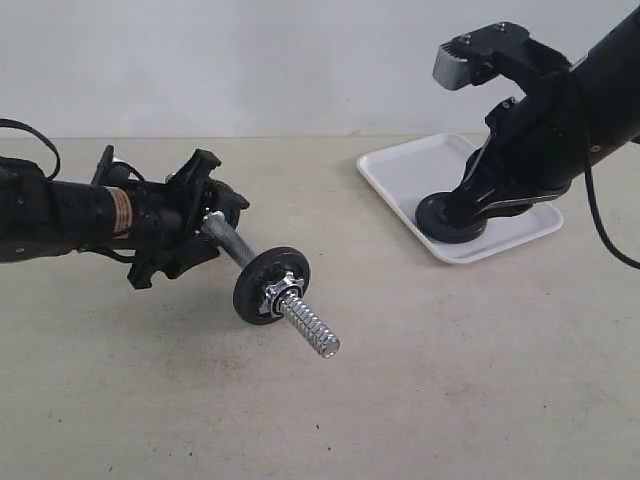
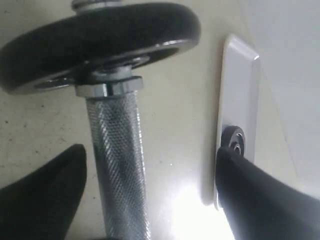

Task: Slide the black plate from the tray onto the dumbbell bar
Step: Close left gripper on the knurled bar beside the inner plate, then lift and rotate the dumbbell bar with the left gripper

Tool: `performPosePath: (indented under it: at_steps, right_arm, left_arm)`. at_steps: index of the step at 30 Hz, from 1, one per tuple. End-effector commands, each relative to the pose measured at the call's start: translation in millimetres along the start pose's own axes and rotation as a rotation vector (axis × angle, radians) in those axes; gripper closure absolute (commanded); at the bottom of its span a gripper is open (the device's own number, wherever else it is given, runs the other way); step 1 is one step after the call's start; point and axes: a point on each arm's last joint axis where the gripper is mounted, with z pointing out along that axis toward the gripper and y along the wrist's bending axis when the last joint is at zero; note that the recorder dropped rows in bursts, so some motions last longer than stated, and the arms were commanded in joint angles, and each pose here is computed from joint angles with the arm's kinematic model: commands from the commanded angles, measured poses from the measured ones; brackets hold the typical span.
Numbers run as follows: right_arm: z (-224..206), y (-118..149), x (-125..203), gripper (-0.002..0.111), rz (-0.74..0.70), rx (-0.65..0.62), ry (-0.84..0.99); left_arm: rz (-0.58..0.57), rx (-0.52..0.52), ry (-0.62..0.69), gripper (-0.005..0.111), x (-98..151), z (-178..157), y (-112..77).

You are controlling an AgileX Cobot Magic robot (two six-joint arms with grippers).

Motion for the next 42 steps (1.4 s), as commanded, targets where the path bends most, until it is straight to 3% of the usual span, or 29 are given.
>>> performPosePath:
  at_steps: [1, 6, 12, 17, 20, 25, 27, 30, 37, 42]
  right_arm:
    - [-0.1, -0.2, -1.9, 0.109, 0.001, 0.006, -0.015]
    - [-0.1, -0.2, -1.8, 0.109, 0.001, 0.006, -0.015]
    - [-0.1, -0.4, -2.1, 0.109, 0.001, 0.008, -0.018]
    - [-0.1, -0.4, -2.1, 0.109, 0.001, 0.008, -0.018]
    - [-0.1, -0.4, -2.1, 0.109, 0.001, 0.008, -0.018]
    - [-0.1, -0.6, -2.2, 0.109, 0.001, 0.01, -0.019]
    - [-0.1, -0.6, -2.2, 0.109, 0.001, 0.01, -0.019]
    - [-0.1, -0.6, -2.2, 0.109, 0.001, 0.01, -0.019]
    - [-0.1, -0.6, -2.2, 0.109, 0.001, 0.01, -0.019]
    - [-0.1, -0.6, -2.2, 0.109, 0.001, 0.01, -0.019]
  left_arm:
    - [0.005, -0.003, 0.019, 0.039, 2.3, 4.0, 2.5]
    - [-0.057, 0.003, -0.001, 0.039, 0.1, 8.2, 4.9]
    - [-0.101, -0.012, 0.031, 0.039, 5.1, 22.4, 22.0]
    - [-0.031, 0.084, 0.06, 0.046, 2.1, 31.5, 11.7]
    - [0.005, 0.137, 0.067, 0.056, 0.4, 34.4, 3.7]
    - [0.018, 0.114, 0.071, 0.071, 5.4, 37.3, 2.0]
    - [0.025, 0.103, 0.075, 0.08, 8.5, 38.6, 1.6]
    - [0.059, 0.121, 0.083, 0.102, 10.7, 38.9, -0.6]
    - [0.161, 0.091, 0.124, 0.102, 14.7, 38.8, 2.9]
    - [0.321, 0.045, 0.205, 0.102, 19.7, 37.3, 9.5]
